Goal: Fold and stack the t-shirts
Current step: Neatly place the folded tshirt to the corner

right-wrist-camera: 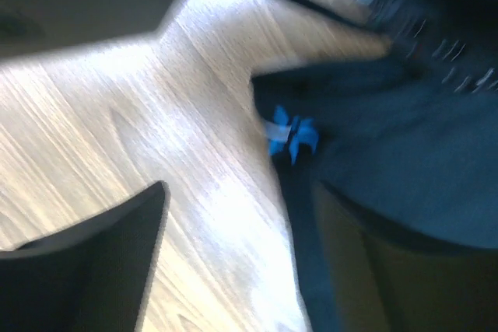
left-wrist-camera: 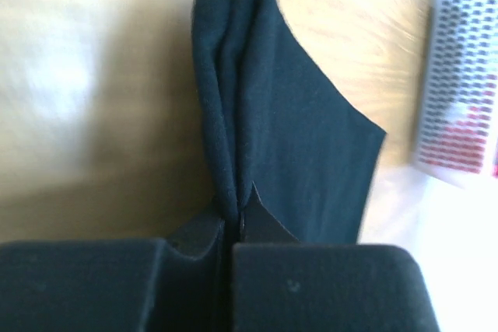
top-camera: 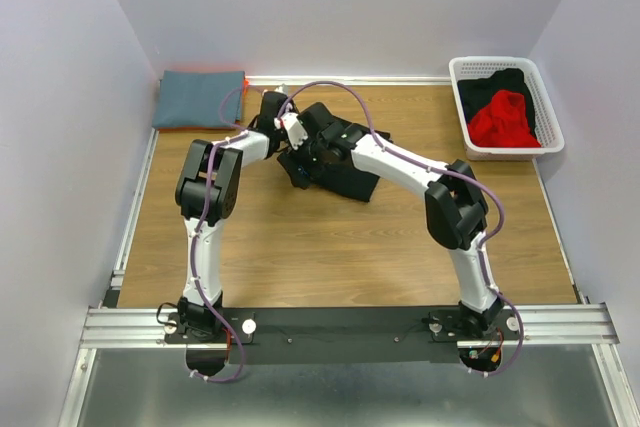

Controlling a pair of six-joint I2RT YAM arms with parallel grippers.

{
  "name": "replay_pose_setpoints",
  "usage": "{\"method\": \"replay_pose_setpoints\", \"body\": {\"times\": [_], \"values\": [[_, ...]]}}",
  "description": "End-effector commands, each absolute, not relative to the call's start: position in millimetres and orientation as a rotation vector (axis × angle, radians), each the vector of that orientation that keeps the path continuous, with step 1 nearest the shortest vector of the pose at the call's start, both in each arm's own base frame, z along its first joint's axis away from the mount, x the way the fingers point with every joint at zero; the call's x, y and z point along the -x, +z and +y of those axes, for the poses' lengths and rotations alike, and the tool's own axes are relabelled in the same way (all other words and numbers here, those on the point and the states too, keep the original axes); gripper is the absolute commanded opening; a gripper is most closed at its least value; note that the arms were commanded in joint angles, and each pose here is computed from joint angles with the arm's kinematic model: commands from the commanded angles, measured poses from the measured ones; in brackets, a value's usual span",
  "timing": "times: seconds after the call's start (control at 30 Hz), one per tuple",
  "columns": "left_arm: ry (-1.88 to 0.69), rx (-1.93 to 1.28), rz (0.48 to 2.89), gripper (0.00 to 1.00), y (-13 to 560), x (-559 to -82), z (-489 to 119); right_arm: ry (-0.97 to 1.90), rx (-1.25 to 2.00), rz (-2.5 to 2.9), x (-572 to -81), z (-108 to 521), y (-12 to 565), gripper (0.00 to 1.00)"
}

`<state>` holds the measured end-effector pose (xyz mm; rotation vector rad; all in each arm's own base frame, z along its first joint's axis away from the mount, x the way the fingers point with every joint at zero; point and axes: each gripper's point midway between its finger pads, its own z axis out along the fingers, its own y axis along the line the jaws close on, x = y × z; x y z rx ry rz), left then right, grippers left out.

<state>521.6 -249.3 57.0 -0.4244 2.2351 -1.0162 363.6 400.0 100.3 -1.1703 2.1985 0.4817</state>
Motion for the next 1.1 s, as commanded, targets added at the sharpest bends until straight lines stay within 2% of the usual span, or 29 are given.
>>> {"method": "replay_pose_setpoints", "body": {"times": [0.0, 0.03, 0.27, 0.43, 0.73, 1.07], "values": [[-0.641, 0.197, 2.224, 0.00, 77.1, -545.9, -211.5, 0.483, 1.054, 2.166, -377.8, 387.3, 135.8, 0.90], [-0.597, 0.169, 2.223, 0.00, 86.2, -551.1, -207.2, 0.471, 1.023, 2.151, -384.2, 377.0, 148.7, 1.00], [-0.286, -0.030, 2.170, 0.00, 122.4, -586.2, -155.2, 0.338, 0.870, 2.142, -415.1, 303.0, 183.6, 1.00], [-0.069, -0.157, 2.114, 0.00, 156.7, -613.4, -107.5, 0.214, 0.799, 2.179, -423.7, 250.6, 181.6, 1.00], [0.140, -0.312, 2.003, 0.00, 203.4, -643.9, -36.3, 0.131, 0.789, 2.186, -418.4, 228.9, 181.2, 1.00], [0.235, -0.347, 1.871, 0.00, 257.4, -662.2, -12.0, 0.112, 0.797, 2.196, -417.8, 226.0, 176.0, 1.00]]}}
